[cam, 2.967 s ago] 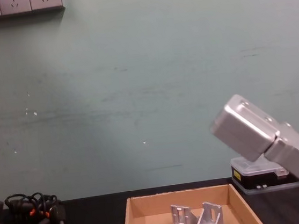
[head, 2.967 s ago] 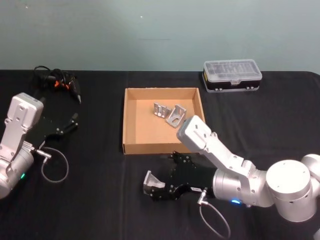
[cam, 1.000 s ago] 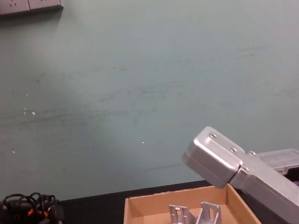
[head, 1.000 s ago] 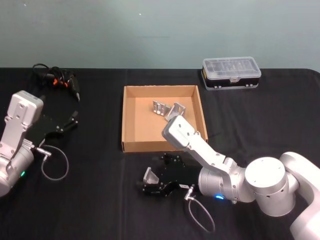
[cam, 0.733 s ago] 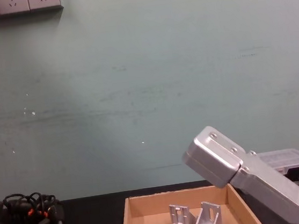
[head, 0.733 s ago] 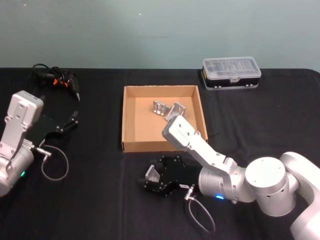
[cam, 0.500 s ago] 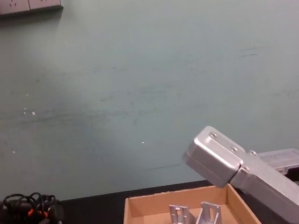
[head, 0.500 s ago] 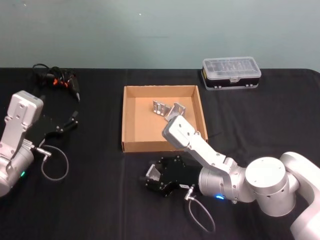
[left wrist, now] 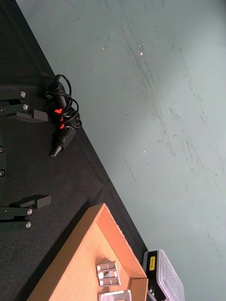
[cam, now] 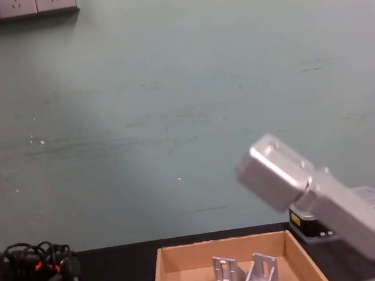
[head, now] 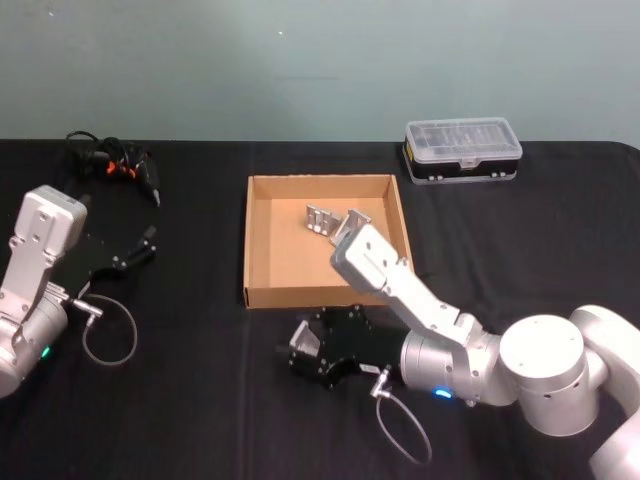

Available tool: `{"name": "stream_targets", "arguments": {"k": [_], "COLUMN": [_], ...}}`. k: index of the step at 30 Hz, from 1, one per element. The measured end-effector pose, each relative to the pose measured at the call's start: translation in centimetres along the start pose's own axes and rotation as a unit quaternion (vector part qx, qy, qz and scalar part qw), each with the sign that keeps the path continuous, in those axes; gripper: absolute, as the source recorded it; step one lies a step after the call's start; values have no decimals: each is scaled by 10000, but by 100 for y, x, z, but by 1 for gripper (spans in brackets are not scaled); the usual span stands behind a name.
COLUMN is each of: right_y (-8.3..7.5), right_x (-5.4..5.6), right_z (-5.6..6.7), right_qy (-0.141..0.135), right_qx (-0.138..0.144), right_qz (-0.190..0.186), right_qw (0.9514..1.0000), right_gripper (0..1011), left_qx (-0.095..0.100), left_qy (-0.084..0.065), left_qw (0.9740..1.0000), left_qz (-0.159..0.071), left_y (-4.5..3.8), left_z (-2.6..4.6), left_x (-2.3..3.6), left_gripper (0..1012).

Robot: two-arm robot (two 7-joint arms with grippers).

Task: Use one hand to pick up the angle iron from the table and place it into the box.

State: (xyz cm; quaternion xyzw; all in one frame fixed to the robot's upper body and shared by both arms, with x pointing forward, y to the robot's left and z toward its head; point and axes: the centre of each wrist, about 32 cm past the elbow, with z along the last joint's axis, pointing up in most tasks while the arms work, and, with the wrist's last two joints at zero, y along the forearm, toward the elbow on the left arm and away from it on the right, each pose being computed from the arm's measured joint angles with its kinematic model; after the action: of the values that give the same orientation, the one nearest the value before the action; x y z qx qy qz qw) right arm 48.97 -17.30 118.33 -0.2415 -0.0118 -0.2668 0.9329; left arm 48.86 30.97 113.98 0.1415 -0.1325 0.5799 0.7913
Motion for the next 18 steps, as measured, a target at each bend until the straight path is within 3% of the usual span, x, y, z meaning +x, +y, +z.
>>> {"name": "stream_targets", "arguments": {"k": [6, 10, 18], "right_y": [-93, -110, 17], "right_x": [25, 96, 336], "right_z": [151, 246, 399], "right_qy": [-98, -123, -62], "right_qx": [249, 366, 469], "right_qz": [-157, -295, -621], "right_qw": [9995, 9988, 9970], "right_gripper": [483, 483, 483], "left_qx": [0, 0, 0], "left_qy": [0, 0, 0], "left_qw": [10000, 10000, 10000], "left_qz": [0, 0, 0], "left_y": [0, 0, 0], "left_z": [0, 0, 0], "left_x": [0, 0, 0], "left_gripper": [1011, 1011, 1011]}}
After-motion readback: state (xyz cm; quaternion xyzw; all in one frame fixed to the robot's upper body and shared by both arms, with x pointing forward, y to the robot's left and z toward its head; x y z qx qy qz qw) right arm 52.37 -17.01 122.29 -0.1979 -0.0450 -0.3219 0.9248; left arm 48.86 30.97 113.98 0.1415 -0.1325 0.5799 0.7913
